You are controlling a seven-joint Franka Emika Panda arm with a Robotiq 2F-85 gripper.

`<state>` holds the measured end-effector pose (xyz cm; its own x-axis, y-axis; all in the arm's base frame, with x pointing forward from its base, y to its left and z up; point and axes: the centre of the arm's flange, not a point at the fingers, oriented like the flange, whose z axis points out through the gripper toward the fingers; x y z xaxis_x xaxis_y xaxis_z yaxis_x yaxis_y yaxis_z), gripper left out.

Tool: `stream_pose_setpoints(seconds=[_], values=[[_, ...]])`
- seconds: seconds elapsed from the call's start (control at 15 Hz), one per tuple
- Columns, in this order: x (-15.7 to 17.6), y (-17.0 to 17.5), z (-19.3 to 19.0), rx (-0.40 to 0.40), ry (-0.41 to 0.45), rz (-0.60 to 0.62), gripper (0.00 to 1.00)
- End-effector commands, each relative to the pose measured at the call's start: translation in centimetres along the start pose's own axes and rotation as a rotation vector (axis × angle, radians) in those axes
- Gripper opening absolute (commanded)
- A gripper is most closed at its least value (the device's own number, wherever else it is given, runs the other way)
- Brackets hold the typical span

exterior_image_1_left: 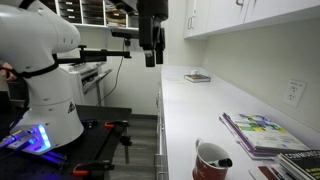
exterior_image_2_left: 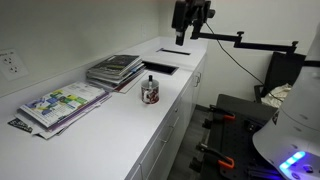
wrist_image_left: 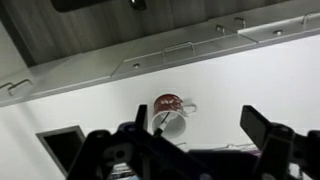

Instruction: Move the mug to the left

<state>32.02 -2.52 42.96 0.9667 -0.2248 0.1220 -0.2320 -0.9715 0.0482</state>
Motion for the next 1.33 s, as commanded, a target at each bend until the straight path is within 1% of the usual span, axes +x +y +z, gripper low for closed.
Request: stream_pose_setpoints(seconds=[0.0, 0.13, 0.27, 0.4, 0.47, 0.67, 0.8, 0.87, 0.93, 1.07, 1.27], values=[[6.5, -1.9, 4.6, -0.024, -0.042, 0.162, 1.00], [9.3, -2.7, 7.5, -0.022, -0.059, 0.255, 1.00], [11.9, -3.4, 10.2, -0.005, -0.098, 0.316, 1.00], [14.8, -4.0, 13.0, -0.006, -0.119, 0.330, 1.00], [16.3, -4.1, 14.4, 0.023, -0.145, 0.325, 1.00], [19.7, -4.1, 18.2, 0.057, -0.182, 0.342, 1.00], [21.4, -3.7, 20.4, 0.074, -0.197, 0.361, 1.00], [21.8, -3.5, 21.2, 0.055, -0.197, 0.386, 1.00], [20.1, -3.4, 20.5, 0.049, -0.194, 0.366, 1.00], [20.5, -3.1, 21.5, 0.040, -0.203, 0.371, 1.00], [20.5, -3.5, 20.9, 0.042, -0.194, 0.363, 1.00]])
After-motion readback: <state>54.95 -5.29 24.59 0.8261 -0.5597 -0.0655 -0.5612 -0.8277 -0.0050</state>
